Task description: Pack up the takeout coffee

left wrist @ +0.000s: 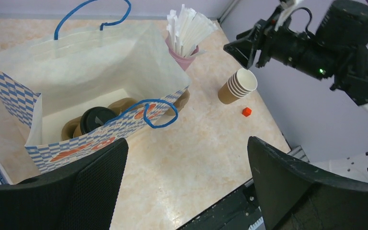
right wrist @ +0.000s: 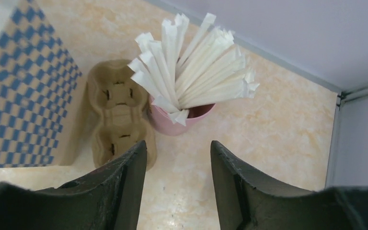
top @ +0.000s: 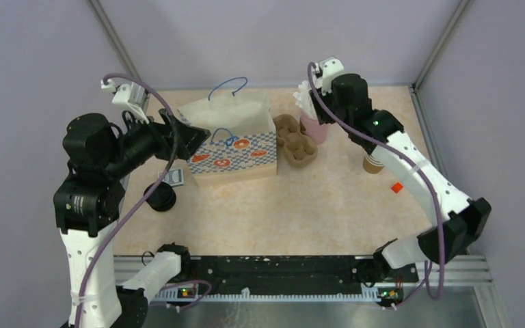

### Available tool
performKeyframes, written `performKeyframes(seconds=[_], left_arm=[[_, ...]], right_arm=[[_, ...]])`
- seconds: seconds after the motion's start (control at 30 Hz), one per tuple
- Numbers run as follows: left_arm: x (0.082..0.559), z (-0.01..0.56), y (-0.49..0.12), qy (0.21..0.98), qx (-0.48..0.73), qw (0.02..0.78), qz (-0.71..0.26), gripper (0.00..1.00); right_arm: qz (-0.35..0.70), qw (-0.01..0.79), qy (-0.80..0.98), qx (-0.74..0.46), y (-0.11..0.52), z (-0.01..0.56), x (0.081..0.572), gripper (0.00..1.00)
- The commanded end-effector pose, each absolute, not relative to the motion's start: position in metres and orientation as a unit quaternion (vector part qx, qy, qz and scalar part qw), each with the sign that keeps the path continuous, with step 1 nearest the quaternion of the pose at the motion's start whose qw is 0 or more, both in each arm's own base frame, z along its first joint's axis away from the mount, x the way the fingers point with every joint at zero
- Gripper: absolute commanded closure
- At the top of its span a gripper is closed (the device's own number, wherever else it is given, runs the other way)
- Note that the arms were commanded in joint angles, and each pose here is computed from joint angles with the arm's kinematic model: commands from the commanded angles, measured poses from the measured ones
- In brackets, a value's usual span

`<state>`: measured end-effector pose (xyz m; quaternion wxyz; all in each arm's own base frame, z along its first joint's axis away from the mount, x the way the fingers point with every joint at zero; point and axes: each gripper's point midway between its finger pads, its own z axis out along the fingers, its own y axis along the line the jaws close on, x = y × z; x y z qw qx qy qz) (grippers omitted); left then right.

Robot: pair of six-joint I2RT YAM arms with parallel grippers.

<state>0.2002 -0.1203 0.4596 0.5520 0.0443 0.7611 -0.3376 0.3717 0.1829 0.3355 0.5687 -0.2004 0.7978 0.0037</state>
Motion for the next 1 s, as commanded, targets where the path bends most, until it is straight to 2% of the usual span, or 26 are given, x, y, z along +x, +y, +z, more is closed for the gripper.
performKeyframes(seconds=[0.0,0.2,0.43,0.97], left_arm=[[0.197,0.464,-0.123,0.761,0.071,0.55,-0.336,0.01],[0.203,0.46,-0.126,0.764,0.062,0.54,-0.347,0.01],[0.201,0.461,-0.123,0.765,0.057,0.545,-0.34,0.01],[0.207,0.456,-0.122,0.77,0.047,0.539,-0.338,0.01]], right_arm=[[0.021,0.544,0.804,-0.237,0.183,0.329,0.395,0.5],[0.057,0.52,0.794,-0.309,0.218,0.317,0.413,0.5],[0.009,0.455,0.816,-0.358,0.22,0.288,0.437,0.54],[-0.005,0.411,0.83,-0.376,0.214,0.267,0.432,0.59]])
